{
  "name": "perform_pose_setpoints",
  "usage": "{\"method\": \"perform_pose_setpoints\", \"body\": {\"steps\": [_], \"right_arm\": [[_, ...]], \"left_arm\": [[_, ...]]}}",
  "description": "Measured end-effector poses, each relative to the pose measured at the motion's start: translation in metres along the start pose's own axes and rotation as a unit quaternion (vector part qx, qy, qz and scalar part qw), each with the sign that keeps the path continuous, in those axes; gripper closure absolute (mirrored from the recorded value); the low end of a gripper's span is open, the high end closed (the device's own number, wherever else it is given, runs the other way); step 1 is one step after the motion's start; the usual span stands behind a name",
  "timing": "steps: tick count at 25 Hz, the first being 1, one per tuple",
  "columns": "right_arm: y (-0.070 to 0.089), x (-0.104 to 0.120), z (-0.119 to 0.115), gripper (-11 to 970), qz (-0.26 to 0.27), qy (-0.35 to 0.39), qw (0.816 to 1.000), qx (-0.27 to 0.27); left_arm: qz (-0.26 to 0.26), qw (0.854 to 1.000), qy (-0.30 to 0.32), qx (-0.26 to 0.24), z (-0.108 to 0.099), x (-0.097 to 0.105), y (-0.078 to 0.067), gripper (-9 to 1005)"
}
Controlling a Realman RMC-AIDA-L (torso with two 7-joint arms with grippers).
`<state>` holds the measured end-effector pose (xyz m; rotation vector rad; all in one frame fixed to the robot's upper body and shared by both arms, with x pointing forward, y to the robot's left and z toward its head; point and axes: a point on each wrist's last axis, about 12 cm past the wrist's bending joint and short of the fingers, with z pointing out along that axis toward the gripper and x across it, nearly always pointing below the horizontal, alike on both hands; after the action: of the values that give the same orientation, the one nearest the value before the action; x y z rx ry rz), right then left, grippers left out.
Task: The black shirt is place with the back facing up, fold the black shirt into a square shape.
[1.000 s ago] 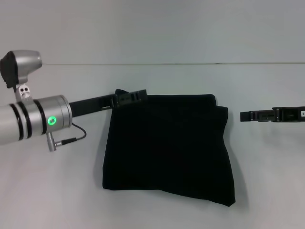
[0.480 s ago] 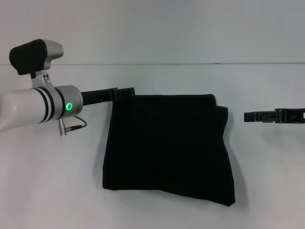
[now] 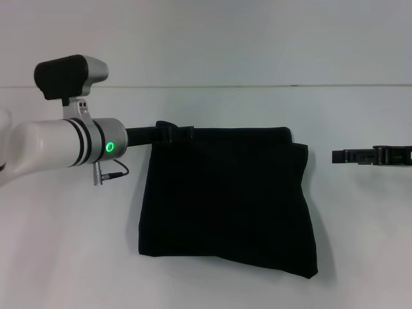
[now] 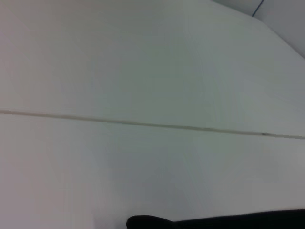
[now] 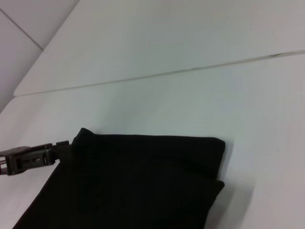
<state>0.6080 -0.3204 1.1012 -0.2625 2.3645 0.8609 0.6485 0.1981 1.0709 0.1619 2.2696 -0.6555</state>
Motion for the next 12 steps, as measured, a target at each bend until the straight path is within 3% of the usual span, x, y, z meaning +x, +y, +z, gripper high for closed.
{"method": "perform_pose_setpoints", "body": {"steps": [12], "right_arm": [[-0.0003, 0.0011, 0.0005, 18, 0.000, 0.000, 1.000, 0.001]], "left_arm": [[0.006, 1.000, 0.006, 0.006, 0.0040, 0.0039, -0.0071, 68]]}}
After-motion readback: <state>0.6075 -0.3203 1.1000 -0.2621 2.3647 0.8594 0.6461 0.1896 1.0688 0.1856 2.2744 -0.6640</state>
